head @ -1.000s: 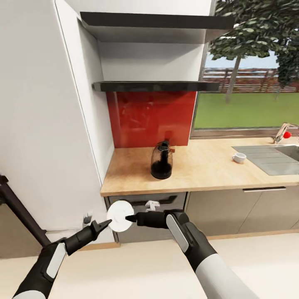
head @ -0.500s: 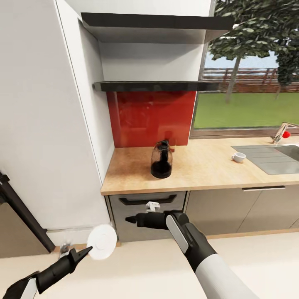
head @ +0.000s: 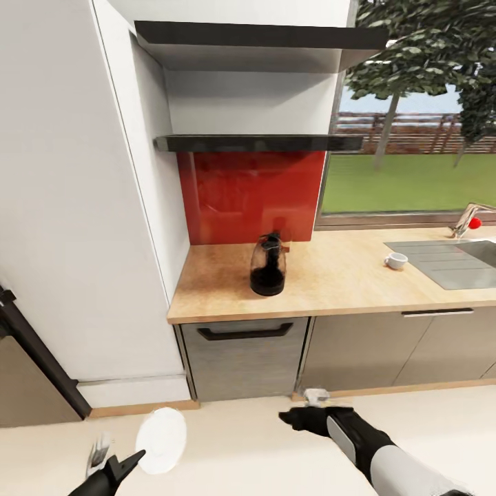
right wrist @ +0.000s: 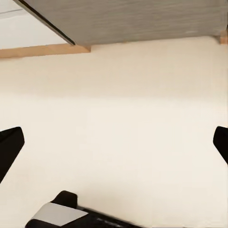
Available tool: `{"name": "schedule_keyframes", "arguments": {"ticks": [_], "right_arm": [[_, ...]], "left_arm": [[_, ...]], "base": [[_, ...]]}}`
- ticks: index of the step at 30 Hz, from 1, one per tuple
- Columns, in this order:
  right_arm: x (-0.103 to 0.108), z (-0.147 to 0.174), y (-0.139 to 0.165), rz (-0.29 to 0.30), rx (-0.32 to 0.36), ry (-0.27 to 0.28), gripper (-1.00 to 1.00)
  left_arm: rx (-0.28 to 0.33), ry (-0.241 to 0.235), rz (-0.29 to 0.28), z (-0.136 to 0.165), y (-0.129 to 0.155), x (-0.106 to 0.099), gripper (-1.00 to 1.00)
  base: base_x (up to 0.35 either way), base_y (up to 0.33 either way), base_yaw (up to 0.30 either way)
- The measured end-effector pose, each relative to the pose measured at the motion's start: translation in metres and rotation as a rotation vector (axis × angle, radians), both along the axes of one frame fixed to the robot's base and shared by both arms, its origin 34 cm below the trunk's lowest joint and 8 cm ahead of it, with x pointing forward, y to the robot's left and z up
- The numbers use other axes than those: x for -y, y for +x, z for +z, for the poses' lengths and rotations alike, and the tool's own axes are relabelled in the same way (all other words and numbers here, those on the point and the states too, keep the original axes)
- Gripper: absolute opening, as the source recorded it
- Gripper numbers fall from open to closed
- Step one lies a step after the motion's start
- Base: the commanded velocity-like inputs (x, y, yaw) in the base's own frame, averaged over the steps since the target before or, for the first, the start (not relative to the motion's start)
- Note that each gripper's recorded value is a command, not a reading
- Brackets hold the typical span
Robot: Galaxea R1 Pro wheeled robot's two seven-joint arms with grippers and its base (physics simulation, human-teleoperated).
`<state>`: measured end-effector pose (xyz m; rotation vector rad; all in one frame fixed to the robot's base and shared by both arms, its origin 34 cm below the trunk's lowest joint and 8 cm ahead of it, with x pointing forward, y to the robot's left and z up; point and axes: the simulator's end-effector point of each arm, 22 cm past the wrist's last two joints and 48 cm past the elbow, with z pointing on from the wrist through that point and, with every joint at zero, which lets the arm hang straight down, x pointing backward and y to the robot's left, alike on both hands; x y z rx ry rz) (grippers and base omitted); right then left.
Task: Set up a coffee station on the kitchen countertop: keep the coffee maker on the countertop, move the bottle of coffee from the kitchen shelf to the counter next to the coffee maker, place a paper coffee filter on top of the coffee maker, put the saucer next to the coffee maker with the coffee cup on the saucer, and place the electric kettle next to the coffee maker.
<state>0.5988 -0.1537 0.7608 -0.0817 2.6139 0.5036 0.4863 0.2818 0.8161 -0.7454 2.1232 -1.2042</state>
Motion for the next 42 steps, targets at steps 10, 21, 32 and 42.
{"name": "schedule_keyframes", "arguments": {"ticks": [10, 21, 32, 42], "right_arm": [[0.162, -0.051, -0.058, -0.122, -0.023, -0.219, 1.00], [0.209, -0.058, -0.081, -0.156, -0.052, -0.277, 1.00], [0.215, -0.059, -0.086, -0.158, -0.059, -0.286, 1.00], [0.257, -0.055, -0.096, -0.181, -0.068, -0.336, 1.00]], "left_arm": [[0.114, -0.151, -0.020, 0.015, -0.025, 0.019, -1.00], [0.231, -0.253, -0.045, 0.054, -0.067, -0.032, -1.00], [0.112, -0.050, -0.003, 0.001, -0.073, -0.042, -1.00], [0.104, 0.012, 0.012, -0.010, -0.071, -0.043, -1.00]], "base": [[0.000, 0.000, 0.000], [0.000, 0.000, 0.000], [0.000, 0.000, -0.011], [0.000, 0.000, -0.252]]}}
